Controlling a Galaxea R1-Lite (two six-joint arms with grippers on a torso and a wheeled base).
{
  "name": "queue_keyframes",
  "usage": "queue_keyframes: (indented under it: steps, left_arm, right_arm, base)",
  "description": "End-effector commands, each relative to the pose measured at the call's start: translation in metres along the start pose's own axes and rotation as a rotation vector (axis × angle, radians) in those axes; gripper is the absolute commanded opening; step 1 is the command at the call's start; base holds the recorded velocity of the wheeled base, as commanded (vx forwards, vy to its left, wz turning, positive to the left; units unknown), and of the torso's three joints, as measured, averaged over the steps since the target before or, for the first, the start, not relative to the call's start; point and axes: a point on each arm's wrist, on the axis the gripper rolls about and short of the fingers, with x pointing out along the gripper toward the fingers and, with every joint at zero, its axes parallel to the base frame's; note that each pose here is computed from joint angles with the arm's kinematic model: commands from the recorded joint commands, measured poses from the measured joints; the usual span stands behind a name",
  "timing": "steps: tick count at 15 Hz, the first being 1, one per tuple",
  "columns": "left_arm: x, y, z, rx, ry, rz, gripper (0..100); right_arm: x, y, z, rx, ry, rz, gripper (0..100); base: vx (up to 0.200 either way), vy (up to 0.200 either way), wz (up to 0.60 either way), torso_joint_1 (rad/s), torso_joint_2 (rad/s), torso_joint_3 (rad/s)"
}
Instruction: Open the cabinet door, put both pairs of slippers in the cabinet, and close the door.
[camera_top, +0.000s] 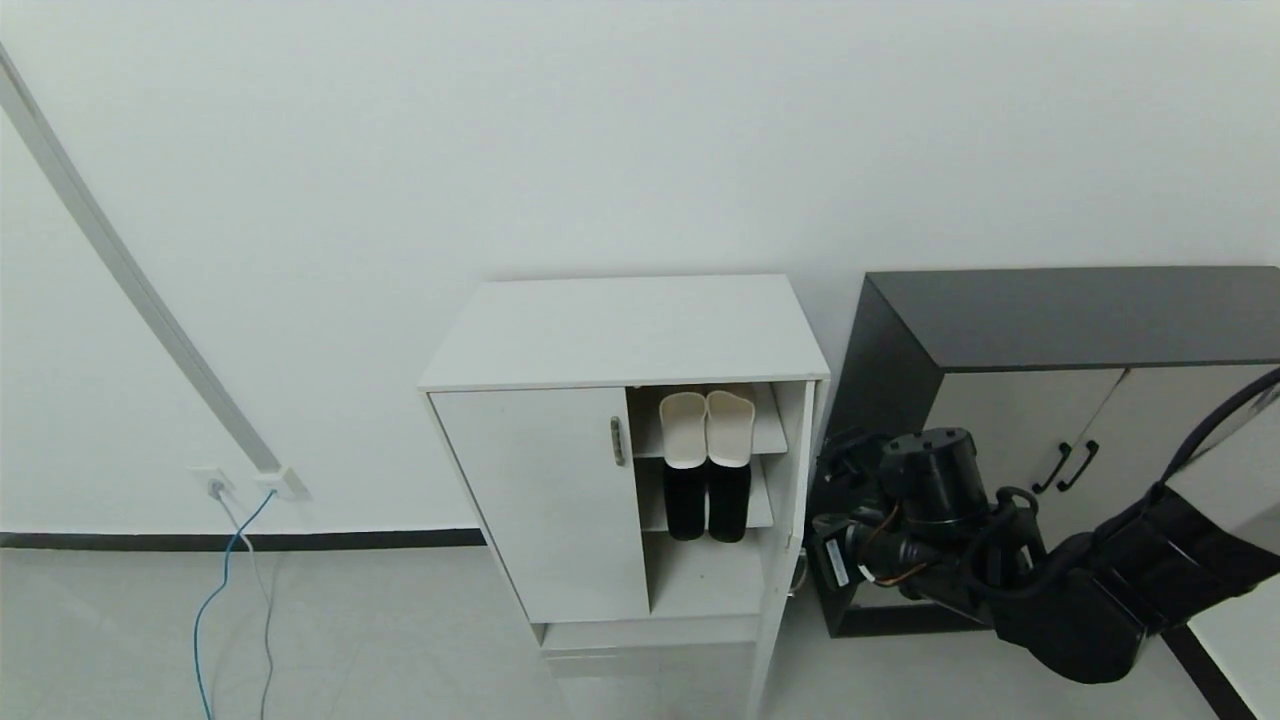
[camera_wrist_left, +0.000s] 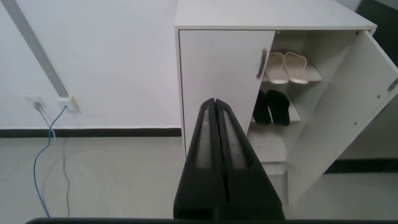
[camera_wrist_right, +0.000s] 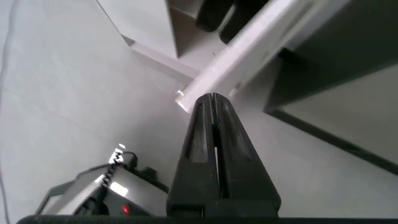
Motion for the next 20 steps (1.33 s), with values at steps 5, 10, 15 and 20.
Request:
queue_keyframes:
  steps: [5,10,15,20]
  left_arm:
    - [0.0,0.0,0.0,-0.001,0.0,0.001,0]
    - [0.0,0.0,0.0,-0.001,0.0,0.001,0]
    - [0.0,0.0,0.0,-0.001,0.0,0.001,0]
    - [0.0,0.0,0.0,-0.001,0.0,0.001,0]
  right_arm:
    - [0.035,0.006,-0.01,-0.004,0.025,-0.007,0]
    - [0.046,0.02,0.002,0.111,-0.101,0.03,0]
    - [0.031,0.02,0.001,0.098,-0.107,0.055,0]
    - [0.027,0.026,-0.003,0.087,-0.129,0.096,0]
  base:
    - [0.0,0.0,0.0,0.0,0.0,0.0]
    - [0.0,0.0,0.0,0.0,0.0,0.0]
    - [0.0,0.0,0.0,0.0,0.0,0.0]
    - [0.0,0.0,0.0,0.0,0.0,0.0]
